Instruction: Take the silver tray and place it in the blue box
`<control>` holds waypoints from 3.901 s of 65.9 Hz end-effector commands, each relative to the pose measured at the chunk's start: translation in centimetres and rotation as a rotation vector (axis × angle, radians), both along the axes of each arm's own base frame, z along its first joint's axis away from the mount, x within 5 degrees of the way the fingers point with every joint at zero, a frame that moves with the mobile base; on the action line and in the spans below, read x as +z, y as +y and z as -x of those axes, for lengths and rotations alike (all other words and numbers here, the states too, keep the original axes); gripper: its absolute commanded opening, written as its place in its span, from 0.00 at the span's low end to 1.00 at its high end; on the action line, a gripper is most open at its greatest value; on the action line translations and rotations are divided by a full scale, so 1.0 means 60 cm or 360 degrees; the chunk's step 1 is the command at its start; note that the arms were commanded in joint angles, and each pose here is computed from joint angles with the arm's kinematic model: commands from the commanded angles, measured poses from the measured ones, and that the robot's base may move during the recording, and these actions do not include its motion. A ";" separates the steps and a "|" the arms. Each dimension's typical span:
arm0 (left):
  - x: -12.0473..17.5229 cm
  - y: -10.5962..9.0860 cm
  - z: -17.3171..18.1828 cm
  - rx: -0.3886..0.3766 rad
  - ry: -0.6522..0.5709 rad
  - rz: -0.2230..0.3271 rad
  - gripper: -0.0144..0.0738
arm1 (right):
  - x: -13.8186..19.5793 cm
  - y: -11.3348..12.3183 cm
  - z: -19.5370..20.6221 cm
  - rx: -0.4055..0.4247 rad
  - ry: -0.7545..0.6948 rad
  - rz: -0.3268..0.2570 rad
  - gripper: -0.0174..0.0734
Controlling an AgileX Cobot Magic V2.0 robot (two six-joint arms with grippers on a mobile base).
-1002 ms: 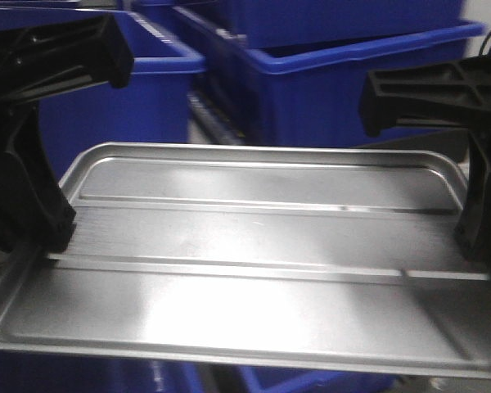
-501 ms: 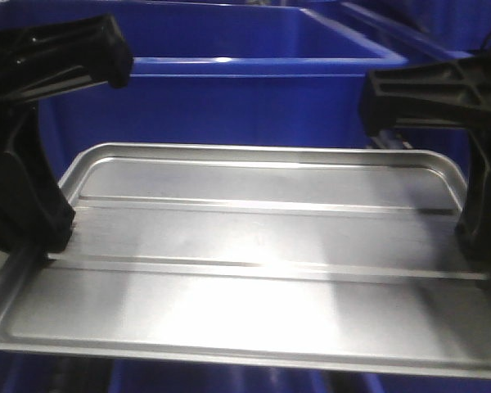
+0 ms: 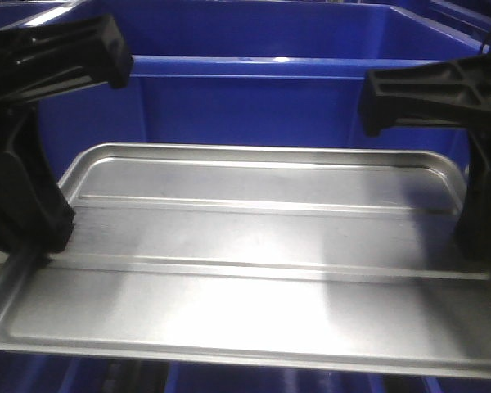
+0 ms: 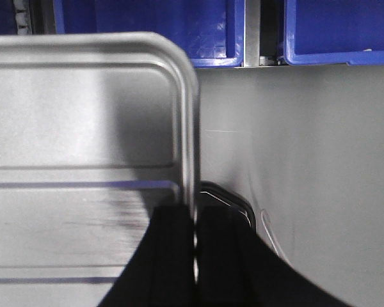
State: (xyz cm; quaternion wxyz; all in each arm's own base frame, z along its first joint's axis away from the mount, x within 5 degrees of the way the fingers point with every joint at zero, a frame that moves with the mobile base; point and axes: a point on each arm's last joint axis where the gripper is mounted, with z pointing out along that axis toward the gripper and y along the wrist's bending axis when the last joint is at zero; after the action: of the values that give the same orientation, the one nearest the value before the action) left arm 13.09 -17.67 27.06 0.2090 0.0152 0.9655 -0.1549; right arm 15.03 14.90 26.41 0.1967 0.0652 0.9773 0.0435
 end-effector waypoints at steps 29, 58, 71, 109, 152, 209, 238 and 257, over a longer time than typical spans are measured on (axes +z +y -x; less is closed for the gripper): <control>0.017 0.016 -0.002 0.0028 -0.0063 -0.0091 0.05 | 0.015 -0.025 0.000 -0.0043 -0.0034 0.0186 0.25; 0.017 0.014 -0.002 0.0026 -0.0064 -0.0078 0.05 | 0.016 -0.023 -0.001 -0.0036 -0.0045 0.0170 0.25; 0.018 0.012 -0.003 0.0018 -0.0077 -0.0054 0.05 | 0.019 -0.014 -0.006 0.0002 -0.0103 0.0080 0.25; 0.206 0.010 -0.067 0.0048 -0.0846 -0.0035 0.05 | 0.238 0.021 -0.072 0.0367 -0.0972 -0.0147 0.25; 0.181 0.004 -0.319 -0.0007 -0.1360 0.0141 0.05 | 0.195 0.026 -0.312 0.0508 -0.1538 -0.0209 0.25; 0.174 0.034 -0.346 0.0191 -0.1252 0.0012 0.10 | 0.191 -0.011 -0.339 0.0410 -0.1540 -0.0159 0.39; 0.211 0.075 -0.250 0.0084 -0.1434 0.0056 0.06 | 0.238 -0.041 -0.247 0.0545 -0.1736 -0.0115 0.25; 0.112 0.130 -0.087 -0.0217 -0.1488 0.0194 0.05 | 0.159 -0.086 -0.070 0.0891 -0.1834 -0.0179 0.25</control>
State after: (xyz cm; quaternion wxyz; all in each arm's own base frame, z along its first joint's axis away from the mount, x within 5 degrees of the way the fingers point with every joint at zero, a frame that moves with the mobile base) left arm 20.68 -10.50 33.16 0.5845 0.1163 0.7840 -0.1741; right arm 22.05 10.36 34.97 0.6372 -0.1941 0.7299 0.1532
